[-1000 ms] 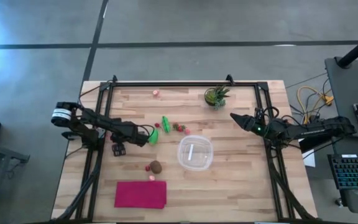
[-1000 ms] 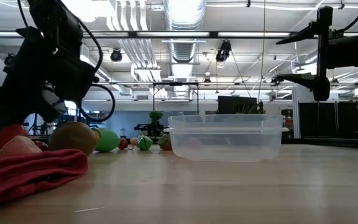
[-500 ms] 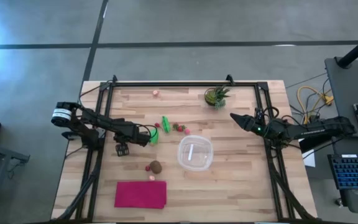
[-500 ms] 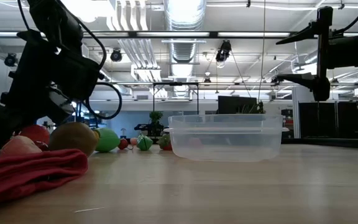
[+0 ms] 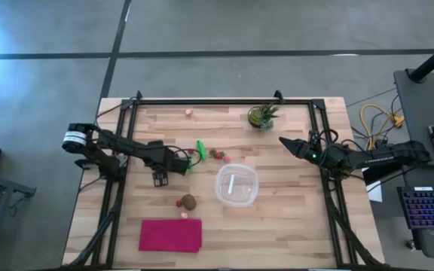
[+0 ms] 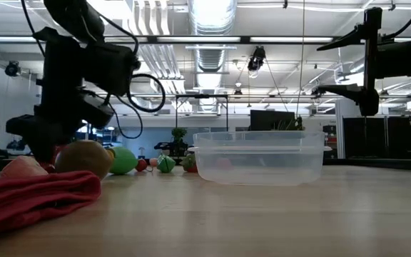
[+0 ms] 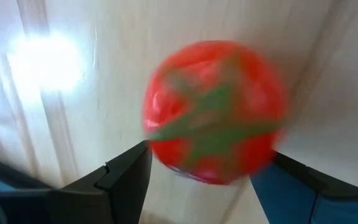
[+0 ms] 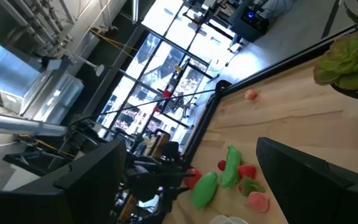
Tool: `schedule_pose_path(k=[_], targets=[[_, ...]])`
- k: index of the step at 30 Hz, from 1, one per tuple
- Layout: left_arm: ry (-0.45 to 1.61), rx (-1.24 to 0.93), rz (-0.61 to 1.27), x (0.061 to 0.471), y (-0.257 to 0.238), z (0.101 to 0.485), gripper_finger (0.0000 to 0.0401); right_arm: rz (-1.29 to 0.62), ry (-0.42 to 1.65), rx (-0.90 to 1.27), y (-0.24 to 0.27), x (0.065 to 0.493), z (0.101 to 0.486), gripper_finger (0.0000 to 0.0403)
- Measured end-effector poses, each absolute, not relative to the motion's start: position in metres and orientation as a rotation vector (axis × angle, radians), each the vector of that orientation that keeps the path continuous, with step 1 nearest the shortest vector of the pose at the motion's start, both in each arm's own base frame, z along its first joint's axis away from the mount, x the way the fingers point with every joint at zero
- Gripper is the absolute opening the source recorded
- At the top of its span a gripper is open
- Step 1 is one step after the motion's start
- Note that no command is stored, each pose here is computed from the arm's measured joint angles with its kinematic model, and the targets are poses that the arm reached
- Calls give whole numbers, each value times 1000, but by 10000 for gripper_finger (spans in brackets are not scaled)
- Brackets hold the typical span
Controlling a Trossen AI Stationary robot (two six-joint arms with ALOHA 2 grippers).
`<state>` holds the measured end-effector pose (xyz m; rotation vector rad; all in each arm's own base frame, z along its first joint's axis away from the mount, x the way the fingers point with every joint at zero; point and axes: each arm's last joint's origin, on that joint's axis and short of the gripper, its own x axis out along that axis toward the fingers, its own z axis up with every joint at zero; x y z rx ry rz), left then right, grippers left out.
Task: Pick and placing Produce into tupperware
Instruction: Put the tomato into the transparent container
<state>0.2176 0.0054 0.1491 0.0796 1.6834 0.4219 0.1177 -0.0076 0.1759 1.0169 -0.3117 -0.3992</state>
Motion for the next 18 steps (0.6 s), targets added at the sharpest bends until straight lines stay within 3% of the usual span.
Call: schedule_pose_path(k=[5, 18], targets=[[1651, 79, 404, 221, 10, 148, 242, -389, -309, 1024, -7, 118, 176, 352], [1462, 72, 113, 238, 5, 155, 242, -381, -304, 1025, -7, 118, 176, 352]])
